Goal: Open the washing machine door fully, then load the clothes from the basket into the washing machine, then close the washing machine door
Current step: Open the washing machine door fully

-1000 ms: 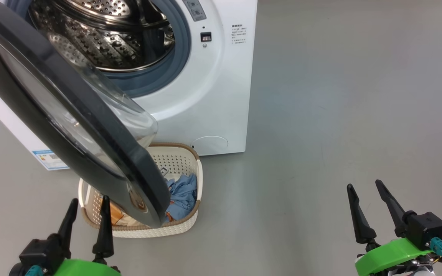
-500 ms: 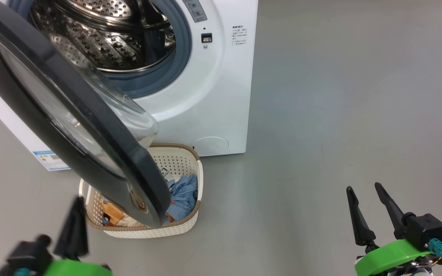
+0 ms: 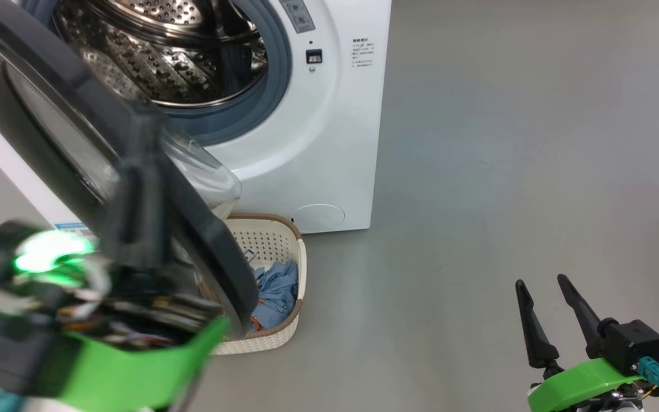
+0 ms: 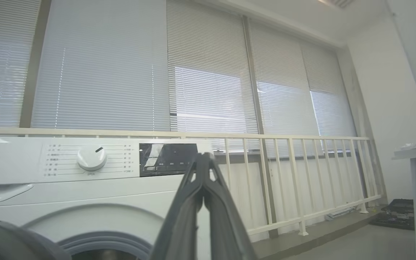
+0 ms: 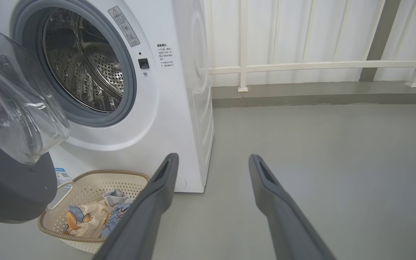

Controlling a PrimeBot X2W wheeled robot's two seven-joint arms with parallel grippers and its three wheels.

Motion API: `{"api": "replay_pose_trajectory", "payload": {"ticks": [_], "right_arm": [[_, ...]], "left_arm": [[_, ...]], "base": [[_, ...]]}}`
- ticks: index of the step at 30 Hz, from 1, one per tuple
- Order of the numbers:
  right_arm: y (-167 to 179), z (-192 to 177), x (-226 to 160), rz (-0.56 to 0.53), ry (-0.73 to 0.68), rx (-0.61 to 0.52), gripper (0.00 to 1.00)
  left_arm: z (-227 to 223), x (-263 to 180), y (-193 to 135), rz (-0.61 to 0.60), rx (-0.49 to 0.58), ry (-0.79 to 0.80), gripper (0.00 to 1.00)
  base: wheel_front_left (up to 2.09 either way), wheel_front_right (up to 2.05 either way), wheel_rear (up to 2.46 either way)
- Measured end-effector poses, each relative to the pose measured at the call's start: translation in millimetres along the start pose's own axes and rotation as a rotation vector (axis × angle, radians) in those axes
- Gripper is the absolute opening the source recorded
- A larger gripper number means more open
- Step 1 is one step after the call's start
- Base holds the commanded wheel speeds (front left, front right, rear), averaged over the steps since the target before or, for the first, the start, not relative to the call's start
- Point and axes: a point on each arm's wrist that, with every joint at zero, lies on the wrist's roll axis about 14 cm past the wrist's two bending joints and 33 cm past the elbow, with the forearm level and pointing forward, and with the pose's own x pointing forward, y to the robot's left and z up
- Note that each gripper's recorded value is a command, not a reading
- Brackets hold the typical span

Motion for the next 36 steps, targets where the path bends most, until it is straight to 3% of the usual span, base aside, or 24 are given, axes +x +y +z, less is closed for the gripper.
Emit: {"api": "replay_pose_trajectory", "payload": {"ticks": [9,18,25,36], "right_arm": [[-2,0,-4,-0.008,0.002,0.008,1.00],[6,-13,-2,0.022,0.040,0.012,1.00],[12,-22,0,0.046,0.069,0.013,1.00],[16,-34,5,0.064,0.102,0.019,1.00]], "left_arm": [[-15,-2,-91,-0.257,-0.167,0.044,0.00],[-68,-50,-149,-0.397,-0.294,0.275,0.00],[-98,-71,-146,-0.374,-0.297,0.389,0.00],[-159,-115,-104,-0.205,-0.257,0.618,0.00]], "base": [[0.00,0.00,0.00],[0.00,0.00,0.00],[0.00,0.00,0.00],[0.00,0.00,0.00]]}}
